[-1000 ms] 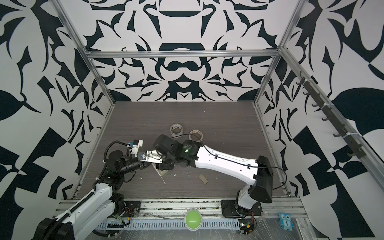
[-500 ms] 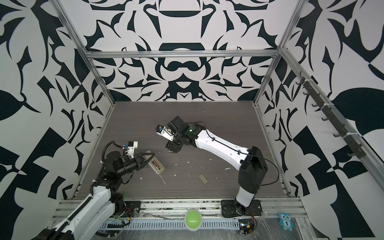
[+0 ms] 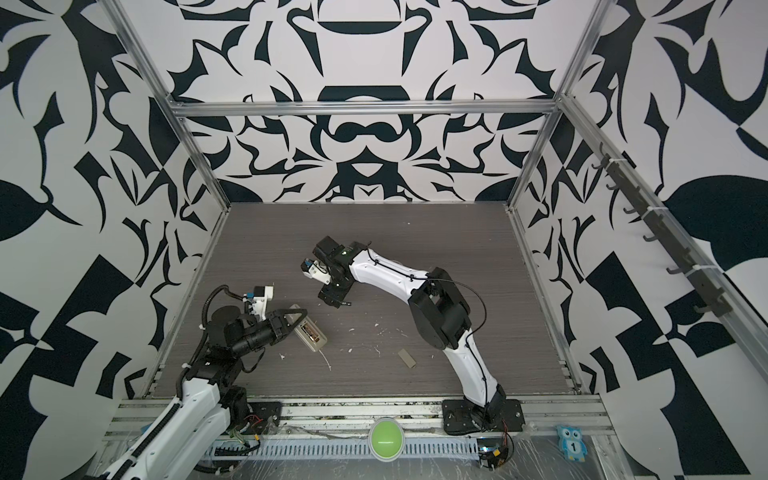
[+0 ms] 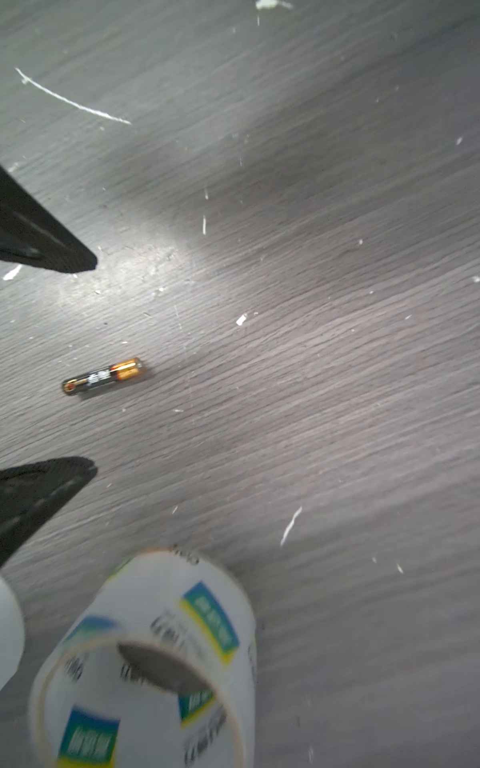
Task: Load the batteries into the remote control
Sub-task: 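Move the right gripper over the loose AA battery on the table, then lower the right gripper and grasp the loose AA battery by its end, then carry the held battery over the remote's compartment with the right gripper, then lower the battery into the empty slot beside the first battery, then open the right gripper and lift it above the loaded compartment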
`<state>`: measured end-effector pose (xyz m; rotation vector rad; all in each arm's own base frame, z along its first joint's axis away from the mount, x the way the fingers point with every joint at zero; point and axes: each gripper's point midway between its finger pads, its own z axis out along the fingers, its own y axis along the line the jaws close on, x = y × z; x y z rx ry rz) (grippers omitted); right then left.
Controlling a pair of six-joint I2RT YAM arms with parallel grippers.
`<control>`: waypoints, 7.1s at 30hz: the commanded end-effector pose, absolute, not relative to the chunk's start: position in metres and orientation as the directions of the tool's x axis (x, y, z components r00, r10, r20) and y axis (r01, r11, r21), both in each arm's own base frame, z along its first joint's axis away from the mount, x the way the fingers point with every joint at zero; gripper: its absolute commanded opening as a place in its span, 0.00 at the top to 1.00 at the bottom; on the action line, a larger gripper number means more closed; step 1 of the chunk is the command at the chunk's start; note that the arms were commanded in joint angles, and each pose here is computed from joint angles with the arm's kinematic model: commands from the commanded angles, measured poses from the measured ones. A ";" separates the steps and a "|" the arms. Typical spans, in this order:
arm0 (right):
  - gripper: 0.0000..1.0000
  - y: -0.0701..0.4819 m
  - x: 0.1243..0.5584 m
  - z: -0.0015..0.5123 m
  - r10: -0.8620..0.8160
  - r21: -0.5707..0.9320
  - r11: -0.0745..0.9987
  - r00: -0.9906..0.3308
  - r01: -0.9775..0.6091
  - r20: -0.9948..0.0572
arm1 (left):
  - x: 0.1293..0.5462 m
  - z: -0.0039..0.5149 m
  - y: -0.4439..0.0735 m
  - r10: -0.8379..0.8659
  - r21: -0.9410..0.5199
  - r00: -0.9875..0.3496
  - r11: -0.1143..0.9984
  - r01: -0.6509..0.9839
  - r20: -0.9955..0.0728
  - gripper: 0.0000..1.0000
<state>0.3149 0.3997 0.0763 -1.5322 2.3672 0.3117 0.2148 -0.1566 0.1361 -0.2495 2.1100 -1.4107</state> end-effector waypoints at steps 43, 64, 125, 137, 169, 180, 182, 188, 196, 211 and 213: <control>1.00 0.382 0.308 0.033 -0.881 0.026 0.438 -0.435 -0.899 -0.189 | 0.215 0.129 -0.156 -0.461 -0.898 -0.814 0.409 0.159 -0.354 1.00; 1.00 0.389 0.304 0.180 -0.587 0.048 0.578 -0.456 -0.815 -0.669 | 0.221 0.138 -0.154 -0.484 -0.900 -0.793 0.400 0.174 -0.369 1.00; 1.00 0.451 0.196 0.189 -0.433 0.286 0.326 -0.411 -0.901 -0.802 | 0.226 0.169 -0.154 -0.528 -0.923 -0.769 0.323 0.211 -0.361 1.00; 1.00 0.448 0.197 0.176 -0.450 0.270 0.352 -0.415 -0.896 -0.791 | 0.226 0.171 -0.153 -0.531 -0.923 -0.767 0.319 0.215 -0.362 1.00; 0.79 0.446 0.194 0.182 -0.420 0.237 0.352 -0.379 -0.905 -0.824 | 0.223 0.179 -0.154 -0.528 -0.922 -0.763 0.301 0.243 -0.373 1.00; 0.76 0.443 0.187 0.198 -0.424 0.212 0.326 -0.342 -0.921 -0.839 | 0.223 0.176 -0.154 -0.523 -0.923 -0.768 0.302 0.238 -0.369 1.00; 0.74 0.443 0.184 0.203 -0.430 0.211 0.308 -0.334 -0.928 -0.839 | 0.222 0.176 -0.155 -0.520 -0.924 -0.771 0.302 0.237 -0.367 1.00; 0.68 0.444 0.181 0.220 -0.417 0.200 0.288 -0.310 -0.937 -0.854 | 0.220 0.179 -0.157 -0.506 -0.924 -0.781 0.293 0.244 -0.366 1.00; 0.70 0.420 0.176 0.219 -0.515 0.092 0.274 -0.226 -0.957 -0.827 | 0.215 0.181 -0.160 -0.481 -0.927 -0.800 0.282 0.246 -0.358 1.00; 0.66 0.371 0.145 0.230 -0.704 -0.265 0.017 0.176 -0.964 -0.688 | 0.203 0.179 -0.174 -0.385 -0.935 -0.862 0.259 0.241 -0.329 1.00; 0.64 0.367 0.143 0.237 -0.705 -0.312 -0.006 0.225 -0.950 -0.673 | 0.201 0.177 -0.177 -0.372 -0.936 -0.870 0.258 0.238 -0.324 1.00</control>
